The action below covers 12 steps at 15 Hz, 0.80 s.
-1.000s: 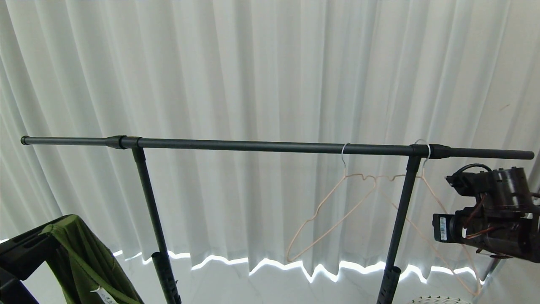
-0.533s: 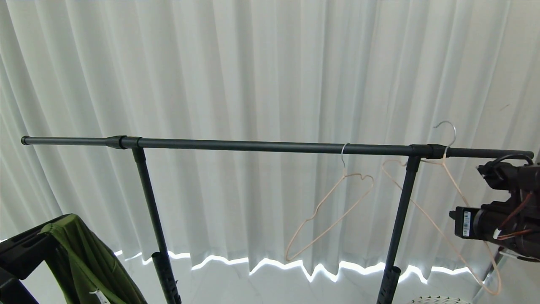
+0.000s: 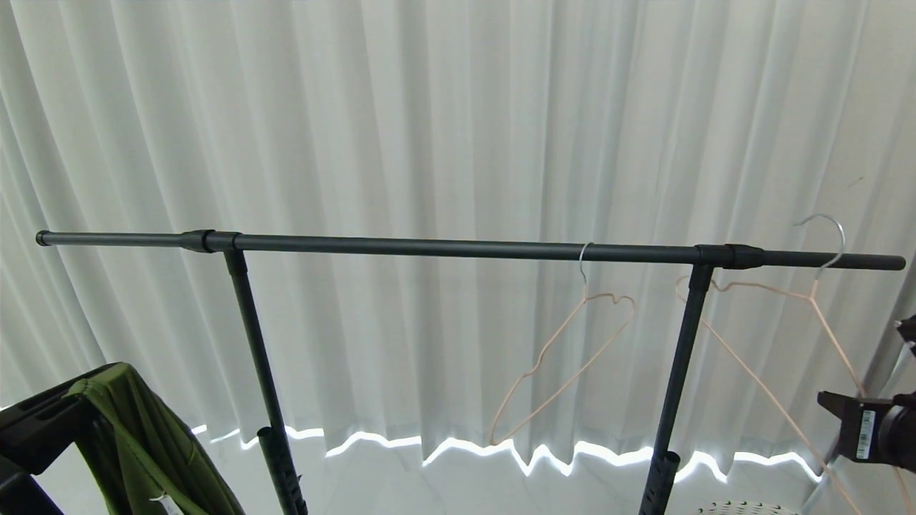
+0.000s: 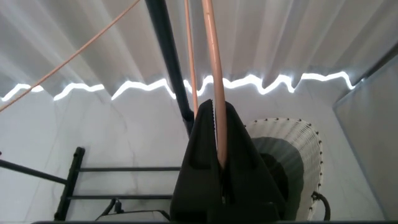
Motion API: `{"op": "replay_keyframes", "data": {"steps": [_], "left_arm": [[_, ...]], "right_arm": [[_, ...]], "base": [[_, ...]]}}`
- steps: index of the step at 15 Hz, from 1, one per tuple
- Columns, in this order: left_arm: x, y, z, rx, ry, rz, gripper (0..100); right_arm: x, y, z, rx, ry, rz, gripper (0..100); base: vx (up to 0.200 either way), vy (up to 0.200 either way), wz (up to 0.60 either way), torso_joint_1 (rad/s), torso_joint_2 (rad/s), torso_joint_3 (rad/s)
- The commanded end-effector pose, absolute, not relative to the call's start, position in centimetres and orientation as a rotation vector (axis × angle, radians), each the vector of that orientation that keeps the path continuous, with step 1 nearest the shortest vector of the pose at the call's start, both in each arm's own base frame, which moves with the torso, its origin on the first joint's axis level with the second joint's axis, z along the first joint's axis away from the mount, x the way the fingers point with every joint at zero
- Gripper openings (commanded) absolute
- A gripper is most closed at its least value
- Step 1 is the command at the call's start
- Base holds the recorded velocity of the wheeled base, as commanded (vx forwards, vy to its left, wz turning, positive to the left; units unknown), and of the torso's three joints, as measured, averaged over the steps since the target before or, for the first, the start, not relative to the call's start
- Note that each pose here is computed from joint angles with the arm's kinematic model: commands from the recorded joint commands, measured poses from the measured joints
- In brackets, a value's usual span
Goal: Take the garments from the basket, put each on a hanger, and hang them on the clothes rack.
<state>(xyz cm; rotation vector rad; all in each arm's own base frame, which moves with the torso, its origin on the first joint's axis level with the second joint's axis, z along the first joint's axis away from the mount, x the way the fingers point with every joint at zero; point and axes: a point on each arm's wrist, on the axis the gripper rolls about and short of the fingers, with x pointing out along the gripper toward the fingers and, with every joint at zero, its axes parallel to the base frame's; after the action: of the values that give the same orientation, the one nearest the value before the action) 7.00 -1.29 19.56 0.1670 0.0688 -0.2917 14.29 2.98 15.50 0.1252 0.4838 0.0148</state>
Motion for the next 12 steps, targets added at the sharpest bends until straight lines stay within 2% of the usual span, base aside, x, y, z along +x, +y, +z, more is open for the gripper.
{"op": "replay_keyframes", "data": {"steps": [1, 7, 12], "left_arm": [[7.1, -1.3, 19.5, 0.167, 0.073, -0.293, 0], [7.1, -1.3, 19.6, 0.167, 0.071, -0.291, 0], [7.0, -1.3, 19.6, 0.167, 0.070, -0.291, 0]], "right_arm": [[11.7, 2.4, 15.7, 0.135, 0.431, 0.022, 0], [8.3, 1.6, 15.7, 0.118, 0.451, 0.026, 0], [7.9, 1.5, 15.5, 0.118, 0.458, 0.029, 0]], "base": [[0.000, 0.000, 0.00, 0.000, 0.00, 0.000], [-0.200, 0.000, 0.00, 0.000, 0.00, 0.003], [-0.200, 0.000, 0.00, 0.000, 0.00, 0.002]]}}
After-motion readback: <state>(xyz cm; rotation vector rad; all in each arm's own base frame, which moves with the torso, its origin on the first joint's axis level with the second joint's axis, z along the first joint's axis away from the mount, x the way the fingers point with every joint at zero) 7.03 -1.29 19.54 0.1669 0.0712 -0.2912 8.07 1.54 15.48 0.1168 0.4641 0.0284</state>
